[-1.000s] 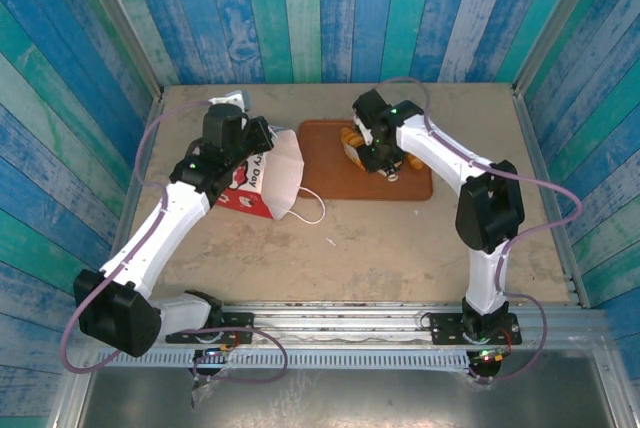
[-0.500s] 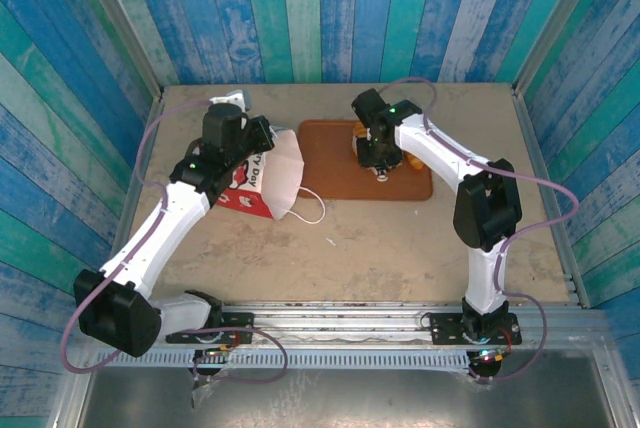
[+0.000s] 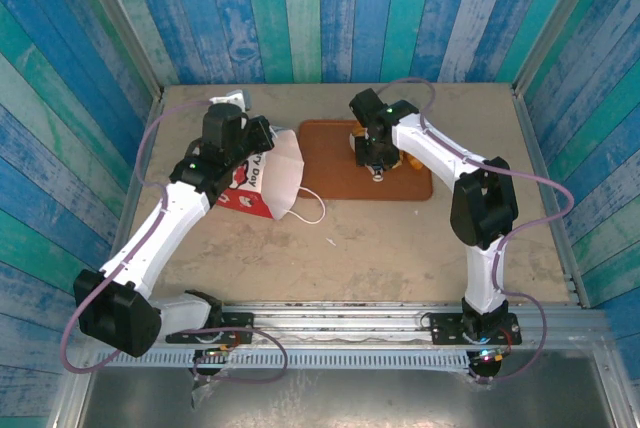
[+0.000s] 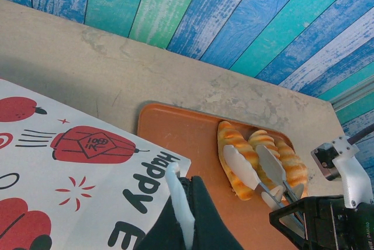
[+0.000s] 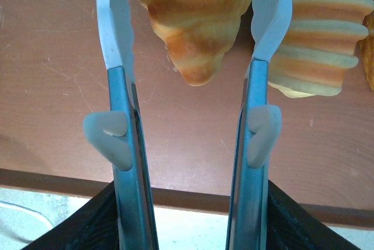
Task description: Take the fake bread out of the paper bag
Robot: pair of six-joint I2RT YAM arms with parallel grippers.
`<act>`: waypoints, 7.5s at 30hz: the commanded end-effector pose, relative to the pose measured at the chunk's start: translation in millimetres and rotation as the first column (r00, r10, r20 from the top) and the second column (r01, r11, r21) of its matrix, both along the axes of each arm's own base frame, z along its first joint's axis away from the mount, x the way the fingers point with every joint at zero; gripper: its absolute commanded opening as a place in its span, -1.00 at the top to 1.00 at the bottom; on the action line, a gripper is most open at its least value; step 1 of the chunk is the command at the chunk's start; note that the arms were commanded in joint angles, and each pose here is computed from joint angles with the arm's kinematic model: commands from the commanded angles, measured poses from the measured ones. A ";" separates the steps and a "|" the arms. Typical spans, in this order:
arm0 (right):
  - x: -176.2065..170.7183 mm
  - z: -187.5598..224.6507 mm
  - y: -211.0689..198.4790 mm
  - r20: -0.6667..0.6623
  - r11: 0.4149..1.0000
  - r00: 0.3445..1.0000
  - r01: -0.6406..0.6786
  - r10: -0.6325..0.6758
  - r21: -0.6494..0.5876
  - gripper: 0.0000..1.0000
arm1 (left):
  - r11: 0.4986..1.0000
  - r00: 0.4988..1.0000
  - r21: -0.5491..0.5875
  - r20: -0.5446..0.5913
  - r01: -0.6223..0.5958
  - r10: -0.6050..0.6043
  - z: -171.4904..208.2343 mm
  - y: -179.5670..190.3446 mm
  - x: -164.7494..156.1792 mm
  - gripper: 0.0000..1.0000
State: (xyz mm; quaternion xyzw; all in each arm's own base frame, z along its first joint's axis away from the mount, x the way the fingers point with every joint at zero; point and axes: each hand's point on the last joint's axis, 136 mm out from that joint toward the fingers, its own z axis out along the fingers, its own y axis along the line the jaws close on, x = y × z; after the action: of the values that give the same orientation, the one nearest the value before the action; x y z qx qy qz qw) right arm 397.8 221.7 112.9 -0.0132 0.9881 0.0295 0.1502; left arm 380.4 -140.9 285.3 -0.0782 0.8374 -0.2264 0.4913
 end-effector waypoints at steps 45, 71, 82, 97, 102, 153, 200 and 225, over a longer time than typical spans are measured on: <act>-15.5 130.2 -35.6 0.407 0.980 0.910 -0.142 0.074 0.140 -0.24 | 1.000 0.999 -0.011 0.038 -0.006 0.006 18.9 0.8 -0.6 1.00; -168.4 110.8 72.5 0.537 0.470 0.535 -0.841 0.653 0.267 -0.03 | 0.962 0.983 0.217 0.110 -0.167 0.146 39.8 62.9 -49.6 1.00; -207.4 68.5 125.9 0.417 0.373 0.354 -0.927 0.837 0.037 0.01 | 0.964 0.985 0.218 0.116 -0.153 0.130 43.5 62.2 -54.4 1.00; -147.0 45.5 172.6 0.234 0.425 0.362 -0.840 0.902 -0.338 -0.04 | 0.978 0.987 0.169 0.123 -0.121 0.101 46.3 54.6 -56.6 1.00; -138.7 38.6 187.9 0.206 0.386 0.331 -0.842 0.921 -0.377 -0.04 | 0.980 0.987 0.165 0.127 -0.115 0.094 47.5 53.1 -56.4 1.00; -114.9 43.4 220.6 0.252 0.472 0.406 -0.820 0.879 -0.325 0.15 | 0.990 0.991 0.121 0.115 -0.079 0.065 35.3 40.9 -47.3 1.00; -137.4 30.0 -15.6 0.077 0.585 0.960 -0.227 0.271 0.779 0.13 | 0.986 0.986 -0.035 -0.042 -0.164 0.163 -10.2 27.3 -12.1 1.00; -118.3 -4.8 -19.0 -0.045 0.662 0.969 -0.132 0.243 0.738 -0.08 | 0.990 0.990 -0.018 -0.032 -0.137 0.136 -8.6 23.8 -10.7 1.00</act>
State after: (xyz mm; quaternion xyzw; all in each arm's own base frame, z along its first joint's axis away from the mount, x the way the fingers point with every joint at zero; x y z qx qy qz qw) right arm 275.8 203.8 92.5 -0.0316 0.8946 0.4430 0.0492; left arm 371.9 -117.2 260.7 -0.1521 0.8468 -0.1928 0.4719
